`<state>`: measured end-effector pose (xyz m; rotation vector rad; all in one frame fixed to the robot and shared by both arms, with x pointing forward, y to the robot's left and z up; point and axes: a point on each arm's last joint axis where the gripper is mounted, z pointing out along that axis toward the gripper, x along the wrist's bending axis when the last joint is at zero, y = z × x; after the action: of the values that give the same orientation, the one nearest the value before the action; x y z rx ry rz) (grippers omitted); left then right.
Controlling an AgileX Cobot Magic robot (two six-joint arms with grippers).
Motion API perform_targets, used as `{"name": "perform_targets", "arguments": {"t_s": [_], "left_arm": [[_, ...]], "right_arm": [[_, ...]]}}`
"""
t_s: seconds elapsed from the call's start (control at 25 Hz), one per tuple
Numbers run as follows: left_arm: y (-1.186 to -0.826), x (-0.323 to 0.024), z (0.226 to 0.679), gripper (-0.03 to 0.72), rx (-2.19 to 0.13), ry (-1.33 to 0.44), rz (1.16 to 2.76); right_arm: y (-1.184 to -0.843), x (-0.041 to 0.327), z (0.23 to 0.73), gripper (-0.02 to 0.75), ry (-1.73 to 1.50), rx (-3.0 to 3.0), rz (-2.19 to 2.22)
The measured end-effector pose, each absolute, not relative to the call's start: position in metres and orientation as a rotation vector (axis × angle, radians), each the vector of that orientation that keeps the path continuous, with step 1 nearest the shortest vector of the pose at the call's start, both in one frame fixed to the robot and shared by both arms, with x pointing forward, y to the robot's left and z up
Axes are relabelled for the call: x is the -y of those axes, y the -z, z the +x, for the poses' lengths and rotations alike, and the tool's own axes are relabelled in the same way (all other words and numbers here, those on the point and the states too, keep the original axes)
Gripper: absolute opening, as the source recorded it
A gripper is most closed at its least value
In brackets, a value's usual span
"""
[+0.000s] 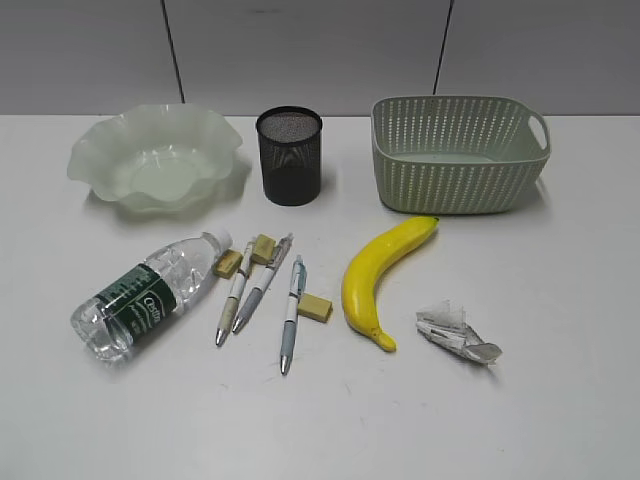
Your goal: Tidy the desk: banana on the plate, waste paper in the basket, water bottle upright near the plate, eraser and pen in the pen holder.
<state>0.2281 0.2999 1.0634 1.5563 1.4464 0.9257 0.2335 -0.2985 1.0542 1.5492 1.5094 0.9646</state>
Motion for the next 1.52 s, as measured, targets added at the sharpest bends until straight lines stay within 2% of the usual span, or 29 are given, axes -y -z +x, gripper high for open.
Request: {"name": "perform_targets", "arguments": {"t_s": [1.28, 1.4, 1.52], "left_arm": [[-1.064, -0.299, 0.228, 0.287, -1.441, -0.921, 1.556], [-1.072, -0.296, 0.229, 0.261, -1.401, -0.907, 1.515], [-1.096, -0.292, 0.237, 0.249, -1.313, -0.916, 1.407]], "right_arm": [[-1.054, 0.299, 0.234, 0.351, -0.965, -1.509, 1.549], [-1.054, 0.299, 0.234, 0.351, -0.959, -1.507, 1.547], [-1.054, 0.299, 0.234, 0.351, -0.959, -1.507, 1.547]]}}
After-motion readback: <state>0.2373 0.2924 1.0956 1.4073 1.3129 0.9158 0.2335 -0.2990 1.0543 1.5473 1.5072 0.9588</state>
